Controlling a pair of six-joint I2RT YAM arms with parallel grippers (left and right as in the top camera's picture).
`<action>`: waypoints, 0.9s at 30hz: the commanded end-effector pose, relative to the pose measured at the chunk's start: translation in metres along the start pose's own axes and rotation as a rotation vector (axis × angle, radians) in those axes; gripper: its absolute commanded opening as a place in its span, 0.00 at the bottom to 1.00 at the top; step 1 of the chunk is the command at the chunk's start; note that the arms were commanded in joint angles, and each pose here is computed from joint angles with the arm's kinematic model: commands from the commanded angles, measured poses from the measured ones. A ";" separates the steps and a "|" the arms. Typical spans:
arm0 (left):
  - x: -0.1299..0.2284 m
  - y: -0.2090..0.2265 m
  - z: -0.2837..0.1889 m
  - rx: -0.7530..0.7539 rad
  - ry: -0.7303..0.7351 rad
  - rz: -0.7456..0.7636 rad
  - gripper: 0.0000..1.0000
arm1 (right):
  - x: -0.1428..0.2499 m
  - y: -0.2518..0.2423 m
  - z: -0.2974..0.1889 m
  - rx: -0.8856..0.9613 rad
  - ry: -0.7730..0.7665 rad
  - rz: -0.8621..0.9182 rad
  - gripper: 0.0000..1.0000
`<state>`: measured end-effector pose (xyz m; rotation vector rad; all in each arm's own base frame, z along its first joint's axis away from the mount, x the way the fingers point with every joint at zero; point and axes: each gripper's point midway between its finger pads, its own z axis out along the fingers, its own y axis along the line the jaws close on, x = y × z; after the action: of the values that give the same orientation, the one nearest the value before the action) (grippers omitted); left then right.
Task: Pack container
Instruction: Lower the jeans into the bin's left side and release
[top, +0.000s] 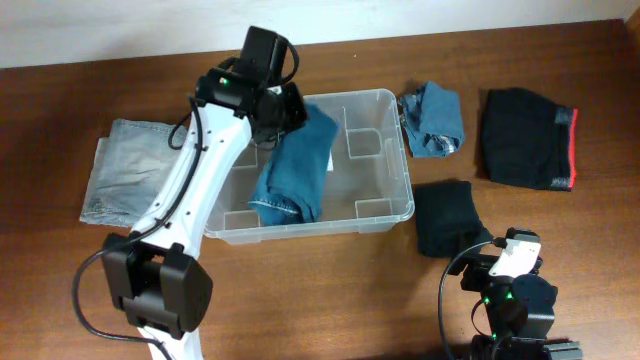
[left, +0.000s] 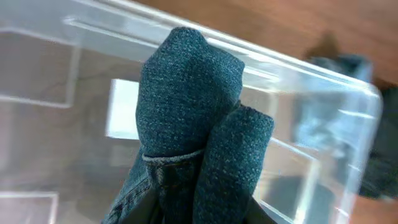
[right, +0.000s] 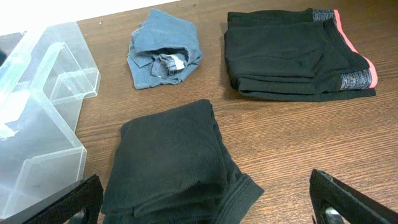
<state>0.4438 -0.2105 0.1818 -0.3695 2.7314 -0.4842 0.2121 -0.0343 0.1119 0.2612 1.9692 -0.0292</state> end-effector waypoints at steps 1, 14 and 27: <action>-0.007 0.029 -0.004 -0.099 -0.063 -0.112 0.00 | 0.002 -0.001 0.001 0.001 0.002 -0.004 0.98; -0.006 -0.032 0.013 0.216 -0.010 -0.269 0.00 | 0.002 -0.001 0.001 0.001 0.001 -0.005 0.98; -0.009 0.061 0.010 -0.247 -0.152 -0.192 0.52 | 0.002 -0.001 0.001 0.001 0.001 -0.004 0.98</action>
<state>0.4320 -0.1743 0.1269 -0.7913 2.7222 -0.2567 0.2121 -0.0343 0.1118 0.2607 1.9696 -0.0291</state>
